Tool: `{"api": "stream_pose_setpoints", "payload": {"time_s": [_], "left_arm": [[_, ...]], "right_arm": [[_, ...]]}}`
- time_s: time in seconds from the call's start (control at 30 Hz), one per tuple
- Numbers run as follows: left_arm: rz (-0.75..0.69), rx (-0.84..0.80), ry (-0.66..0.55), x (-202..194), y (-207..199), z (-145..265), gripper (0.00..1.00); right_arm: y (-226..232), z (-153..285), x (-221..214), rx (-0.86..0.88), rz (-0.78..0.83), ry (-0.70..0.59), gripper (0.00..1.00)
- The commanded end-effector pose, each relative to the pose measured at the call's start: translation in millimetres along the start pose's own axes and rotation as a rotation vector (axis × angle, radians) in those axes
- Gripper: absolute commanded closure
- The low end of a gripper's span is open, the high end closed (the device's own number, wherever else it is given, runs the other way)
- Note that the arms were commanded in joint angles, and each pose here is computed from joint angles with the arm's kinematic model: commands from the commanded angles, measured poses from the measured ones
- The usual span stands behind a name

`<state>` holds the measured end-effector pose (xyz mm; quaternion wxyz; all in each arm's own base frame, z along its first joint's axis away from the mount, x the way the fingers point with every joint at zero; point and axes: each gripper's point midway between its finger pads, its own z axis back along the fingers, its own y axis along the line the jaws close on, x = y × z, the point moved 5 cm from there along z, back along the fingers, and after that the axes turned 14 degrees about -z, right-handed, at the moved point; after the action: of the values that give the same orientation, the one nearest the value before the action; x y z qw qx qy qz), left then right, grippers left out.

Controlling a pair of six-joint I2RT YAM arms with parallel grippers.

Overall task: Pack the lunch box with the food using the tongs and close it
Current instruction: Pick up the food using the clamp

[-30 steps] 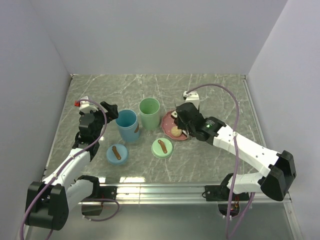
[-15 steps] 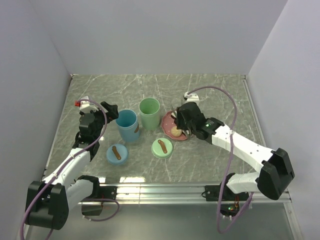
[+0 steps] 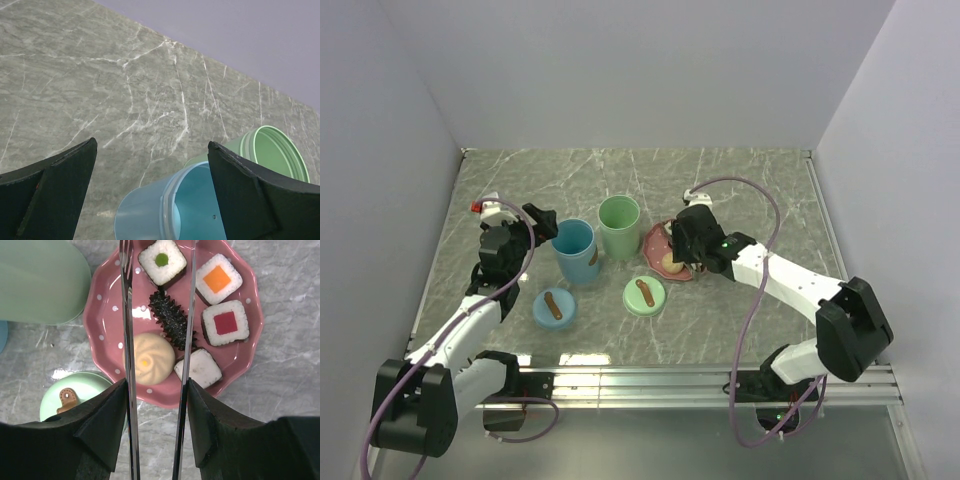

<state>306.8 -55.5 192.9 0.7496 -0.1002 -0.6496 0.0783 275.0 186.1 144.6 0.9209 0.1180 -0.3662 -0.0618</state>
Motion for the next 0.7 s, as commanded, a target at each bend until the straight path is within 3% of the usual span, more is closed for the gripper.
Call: {"api": "stream_pose_setpoints", "payload": {"time_s": [0.0,0.5,0.67], "left_arm": [[0.018,-0.031,-0.062,21,-8,-5,0.01],[0.018,-0.032,-0.061,22,-8,-5,0.01],[0.016,-0.031,-0.060,21,-8,-5,0.00]], "right_arm": [[4,-6,8,0.030,-0.005,-0.030,0.43],[0,-3,-2,0.028,-0.014,0.006,0.45],[0,-4,-1,0.016,-0.010,0.014,0.58]]}}
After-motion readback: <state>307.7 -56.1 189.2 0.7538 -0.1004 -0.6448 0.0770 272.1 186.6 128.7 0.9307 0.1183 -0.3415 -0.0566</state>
